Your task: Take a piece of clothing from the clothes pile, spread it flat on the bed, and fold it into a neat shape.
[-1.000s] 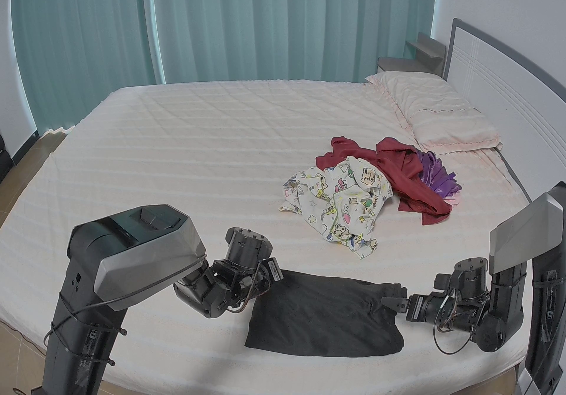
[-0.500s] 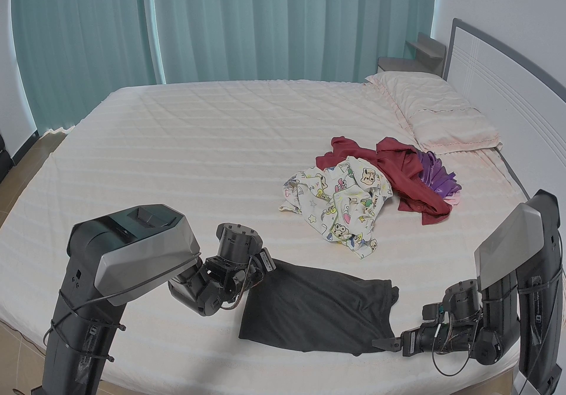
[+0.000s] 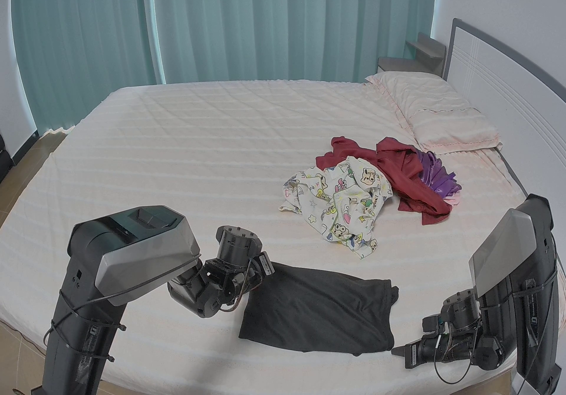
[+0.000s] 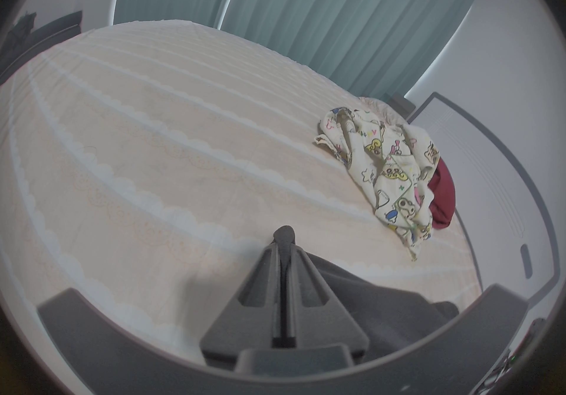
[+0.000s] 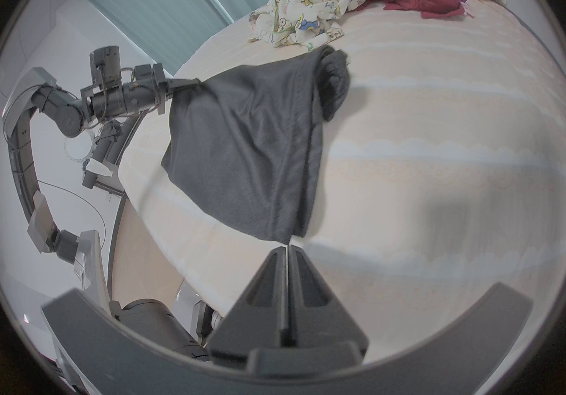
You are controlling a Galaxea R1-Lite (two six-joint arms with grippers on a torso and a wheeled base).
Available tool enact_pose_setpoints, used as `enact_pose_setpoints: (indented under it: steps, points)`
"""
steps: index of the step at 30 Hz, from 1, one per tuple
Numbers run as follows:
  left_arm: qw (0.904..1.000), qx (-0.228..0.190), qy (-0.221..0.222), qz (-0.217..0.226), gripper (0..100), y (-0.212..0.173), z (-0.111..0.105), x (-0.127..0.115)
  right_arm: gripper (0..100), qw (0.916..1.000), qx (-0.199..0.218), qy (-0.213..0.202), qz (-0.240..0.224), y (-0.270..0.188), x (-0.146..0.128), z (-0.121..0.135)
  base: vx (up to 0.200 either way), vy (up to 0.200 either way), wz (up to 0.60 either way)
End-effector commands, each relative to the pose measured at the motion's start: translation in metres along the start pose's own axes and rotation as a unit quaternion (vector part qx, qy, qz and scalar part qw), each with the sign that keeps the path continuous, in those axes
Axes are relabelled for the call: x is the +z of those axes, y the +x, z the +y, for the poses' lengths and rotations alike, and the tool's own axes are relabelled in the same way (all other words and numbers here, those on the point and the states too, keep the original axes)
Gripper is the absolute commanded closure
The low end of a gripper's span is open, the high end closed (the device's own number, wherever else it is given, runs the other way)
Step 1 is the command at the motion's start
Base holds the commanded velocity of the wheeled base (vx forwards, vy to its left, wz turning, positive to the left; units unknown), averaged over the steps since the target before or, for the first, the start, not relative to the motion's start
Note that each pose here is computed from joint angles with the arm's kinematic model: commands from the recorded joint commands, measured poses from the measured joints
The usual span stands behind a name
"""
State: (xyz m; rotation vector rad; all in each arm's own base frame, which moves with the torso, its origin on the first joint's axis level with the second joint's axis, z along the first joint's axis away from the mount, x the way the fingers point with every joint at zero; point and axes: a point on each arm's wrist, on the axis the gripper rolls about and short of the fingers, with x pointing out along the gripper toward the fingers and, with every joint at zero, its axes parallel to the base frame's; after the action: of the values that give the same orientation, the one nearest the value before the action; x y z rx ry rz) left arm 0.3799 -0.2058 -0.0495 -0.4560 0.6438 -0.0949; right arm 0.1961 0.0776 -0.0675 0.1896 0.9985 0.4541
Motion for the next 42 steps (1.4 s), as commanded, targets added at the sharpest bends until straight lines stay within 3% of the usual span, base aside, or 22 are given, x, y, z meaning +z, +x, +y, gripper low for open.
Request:
enact_pose_setpoints:
  steps: [1,7,12,13,24,27,28,42]
  points:
    - [0.9995,0.011,0.027,0.011,100,-0.003,0.006,-0.007,100,1.0000,-0.003,0.001,-0.006,-0.008,0.001,-0.001,0.000,0.000,0.00]
    - [0.9990,0.017,0.041,0.008,100,-0.005,0.007,-0.008,100,0.9999,-0.006,0.000,0.012,-0.007,-0.003,-0.001,0.000,0.000,0.00]
    - [0.9990,0.017,0.041,0.008,100,-0.005,0.007,-0.008,100,0.9998,-0.005,0.001,-0.020,-0.008,0.006,-0.004,0.000,0.000,0.00]
    - [0.9990,0.017,0.041,0.008,100,-0.005,0.007,-0.008,0,0.9997,-0.004,0.000,-0.023,-0.007,0.007,-0.003,0.000,0.000,0.00]
    - [0.9989,0.018,0.042,0.009,100,-0.004,0.007,-0.009,0,0.9992,0.009,-0.009,-0.038,0.021,0.015,-0.001,0.000,0.000,0.00]
    - [0.9989,0.018,0.042,0.009,100,-0.004,0.007,-0.009,0,0.9990,0.010,0.006,-0.044,0.027,0.017,0.004,0.000,0.000,0.00]
    - [0.9989,0.018,0.042,0.009,100,-0.004,0.007,-0.009,100,0.9991,0.007,0.007,-0.042,0.028,0.016,0.005,0.000,0.000,0.00]
    - [0.9989,0.019,0.042,0.008,100,-0.004,0.007,-0.009,100,0.9998,-0.011,0.009,-0.010,0.006,0.001,0.005,0.000,0.000,0.00]
